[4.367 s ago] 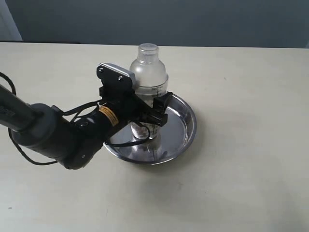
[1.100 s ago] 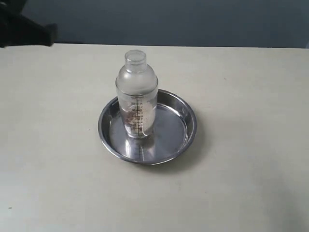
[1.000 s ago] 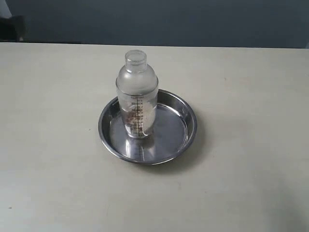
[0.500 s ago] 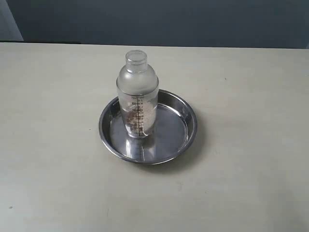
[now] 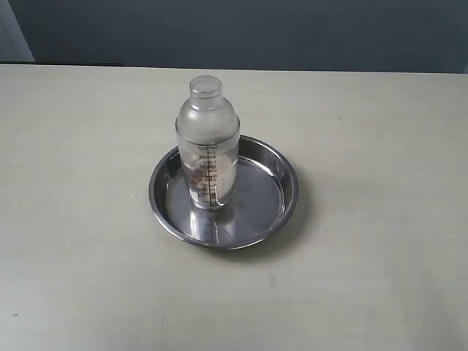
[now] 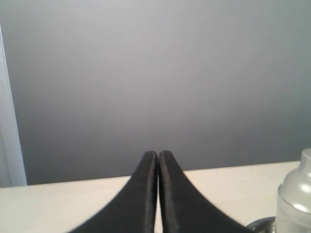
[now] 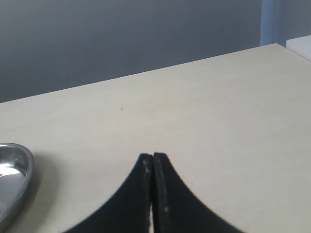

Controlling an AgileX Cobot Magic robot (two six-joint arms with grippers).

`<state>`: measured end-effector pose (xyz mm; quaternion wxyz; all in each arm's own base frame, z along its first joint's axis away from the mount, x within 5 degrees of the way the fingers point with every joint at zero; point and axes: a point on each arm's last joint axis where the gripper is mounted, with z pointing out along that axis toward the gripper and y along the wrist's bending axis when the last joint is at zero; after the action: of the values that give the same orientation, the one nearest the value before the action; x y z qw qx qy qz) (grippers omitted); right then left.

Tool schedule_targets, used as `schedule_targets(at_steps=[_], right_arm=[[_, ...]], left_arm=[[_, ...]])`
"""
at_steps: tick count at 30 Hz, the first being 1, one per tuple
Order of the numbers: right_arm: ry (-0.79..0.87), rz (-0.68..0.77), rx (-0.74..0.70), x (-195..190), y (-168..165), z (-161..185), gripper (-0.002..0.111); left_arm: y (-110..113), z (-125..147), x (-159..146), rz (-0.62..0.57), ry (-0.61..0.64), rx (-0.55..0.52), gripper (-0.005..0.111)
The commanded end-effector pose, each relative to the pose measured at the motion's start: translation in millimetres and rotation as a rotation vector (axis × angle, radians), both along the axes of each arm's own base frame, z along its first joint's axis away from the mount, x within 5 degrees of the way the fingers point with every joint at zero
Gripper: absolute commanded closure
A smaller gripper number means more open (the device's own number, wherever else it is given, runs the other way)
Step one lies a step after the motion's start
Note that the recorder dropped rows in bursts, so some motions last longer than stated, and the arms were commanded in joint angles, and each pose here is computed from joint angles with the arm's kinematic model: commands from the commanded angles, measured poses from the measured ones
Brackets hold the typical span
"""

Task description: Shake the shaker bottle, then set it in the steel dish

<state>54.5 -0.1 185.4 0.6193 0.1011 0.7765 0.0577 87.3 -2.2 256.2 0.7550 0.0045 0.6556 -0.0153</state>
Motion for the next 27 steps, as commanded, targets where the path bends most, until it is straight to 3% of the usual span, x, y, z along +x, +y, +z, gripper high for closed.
schedule_targets(at_steps=[1,8,17,27], right_arm=[[-0.013,-0.001,0.000,0,0,0,0.109],[-0.013,-0.001,0.000,0,0,0,0.109],[-0.013,-0.001,0.000,0,0,0,0.109],[-0.013,-0.001,0.000,0,0,0,0.109]], left_arm=[[5,-12,-14,0.057,0.107,-0.024,0.105],[8,-25,-25,0.115,0.208,-0.032,0.105],[7,-60,-30,0.112,0.244,-0.060,0.105],[7,-63,-31,0.113,0.270,-0.052,0.105]])
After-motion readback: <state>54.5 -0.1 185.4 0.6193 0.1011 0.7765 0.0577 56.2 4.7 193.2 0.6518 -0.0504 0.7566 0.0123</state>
